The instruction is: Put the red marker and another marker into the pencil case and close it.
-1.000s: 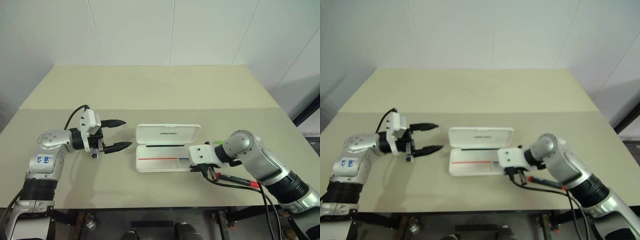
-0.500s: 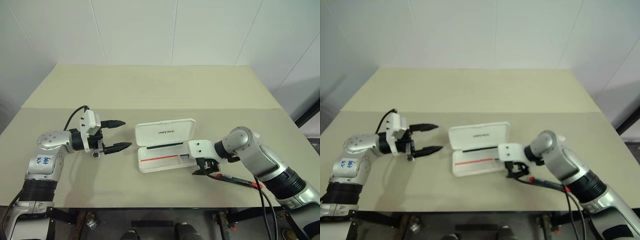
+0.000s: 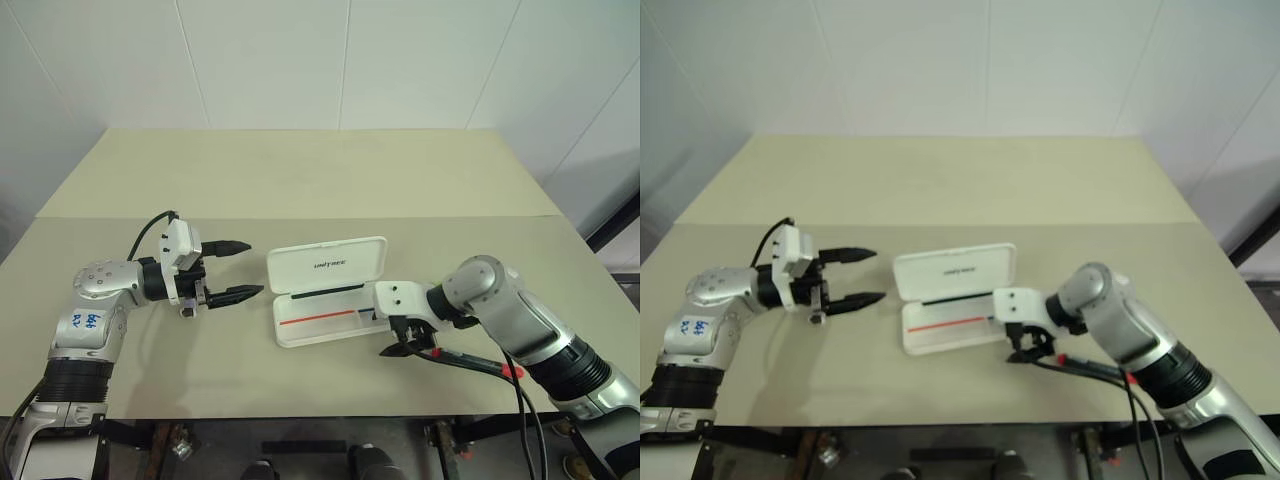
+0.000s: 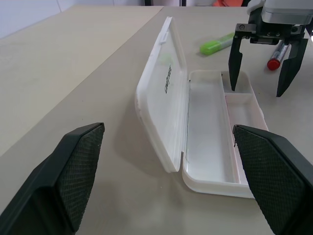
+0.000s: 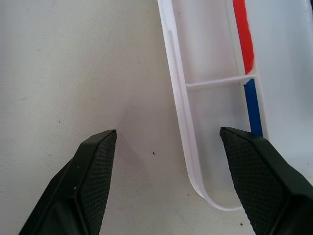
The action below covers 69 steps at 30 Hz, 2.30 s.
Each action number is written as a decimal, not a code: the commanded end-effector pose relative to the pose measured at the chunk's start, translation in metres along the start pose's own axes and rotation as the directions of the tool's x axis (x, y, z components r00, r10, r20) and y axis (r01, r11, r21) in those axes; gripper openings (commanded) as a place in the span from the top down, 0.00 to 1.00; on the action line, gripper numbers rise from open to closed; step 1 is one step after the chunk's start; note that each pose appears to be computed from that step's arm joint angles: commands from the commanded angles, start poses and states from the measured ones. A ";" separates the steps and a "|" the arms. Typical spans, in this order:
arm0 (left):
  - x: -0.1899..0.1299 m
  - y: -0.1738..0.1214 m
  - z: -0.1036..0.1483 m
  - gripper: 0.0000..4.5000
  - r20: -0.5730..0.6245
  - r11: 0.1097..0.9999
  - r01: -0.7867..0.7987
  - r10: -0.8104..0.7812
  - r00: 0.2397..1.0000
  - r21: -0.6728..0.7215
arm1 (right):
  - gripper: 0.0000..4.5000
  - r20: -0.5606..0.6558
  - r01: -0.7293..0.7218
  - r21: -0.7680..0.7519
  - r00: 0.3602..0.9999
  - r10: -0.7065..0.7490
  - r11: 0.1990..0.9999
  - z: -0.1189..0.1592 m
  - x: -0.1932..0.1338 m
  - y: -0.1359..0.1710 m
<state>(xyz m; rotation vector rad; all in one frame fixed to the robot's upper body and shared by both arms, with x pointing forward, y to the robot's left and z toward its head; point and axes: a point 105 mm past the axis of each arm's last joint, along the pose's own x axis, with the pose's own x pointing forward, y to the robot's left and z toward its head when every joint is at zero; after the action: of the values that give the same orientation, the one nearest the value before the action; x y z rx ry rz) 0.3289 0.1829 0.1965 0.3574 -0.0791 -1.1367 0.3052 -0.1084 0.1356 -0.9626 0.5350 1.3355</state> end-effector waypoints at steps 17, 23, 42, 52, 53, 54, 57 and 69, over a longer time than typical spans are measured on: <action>-0.005 0.000 0.013 0.00 0.026 0.999 -0.003 0.001 1.000 0.046 | 0.20 0.099 0.137 0.074 0.985 -0.144 0.988 0.011 -0.050 -0.021; -0.007 -0.005 0.016 0.00 0.035 0.998 0.024 -0.026 0.999 0.051 | 0.01 0.047 0.275 0.155 0.957 -0.285 0.949 -0.025 -0.089 -0.030; 0.008 -0.043 0.035 0.00 0.045 0.962 0.260 -0.264 0.964 0.078 | 0.01 -0.057 0.259 0.367 0.965 -0.256 0.893 -0.106 -0.109 0.055; 0.017 -0.040 0.042 0.00 0.037 0.947 0.303 -0.309 0.950 0.106 | 0.01 -0.065 0.311 0.436 0.947 -0.315 0.845 -0.138 -0.088 0.055; 0.017 -0.039 0.043 0.00 0.036 0.946 0.305 -0.310 0.950 0.111 | 0.01 -0.065 0.301 0.444 0.950 -0.304 0.844 -0.141 -0.084 0.057; 0.017 -0.039 0.044 0.00 0.036 0.945 0.306 -0.311 0.950 0.115 | 0.04 -0.062 0.291 0.448 0.953 -0.295 0.845 -0.142 -0.081 0.059; 0.016 -0.037 0.046 0.00 0.032 0.944 0.306 -0.312 0.950 0.122 | 0.19 -0.047 0.257 0.451 0.963 -0.265 0.855 -0.143 -0.077 0.063; 0.015 -0.035 0.046 0.00 0.034 0.948 0.290 -0.297 0.954 0.134 | 0.86 -0.016 0.351 0.368 0.928 -0.372 0.861 -0.139 -0.073 0.043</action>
<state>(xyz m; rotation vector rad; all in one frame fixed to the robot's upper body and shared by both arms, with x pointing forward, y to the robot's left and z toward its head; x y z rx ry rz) 0.2949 0.1442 0.2163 0.4263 -0.1047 -1.4535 0.2686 -0.2629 0.1067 -0.6442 0.5312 0.9272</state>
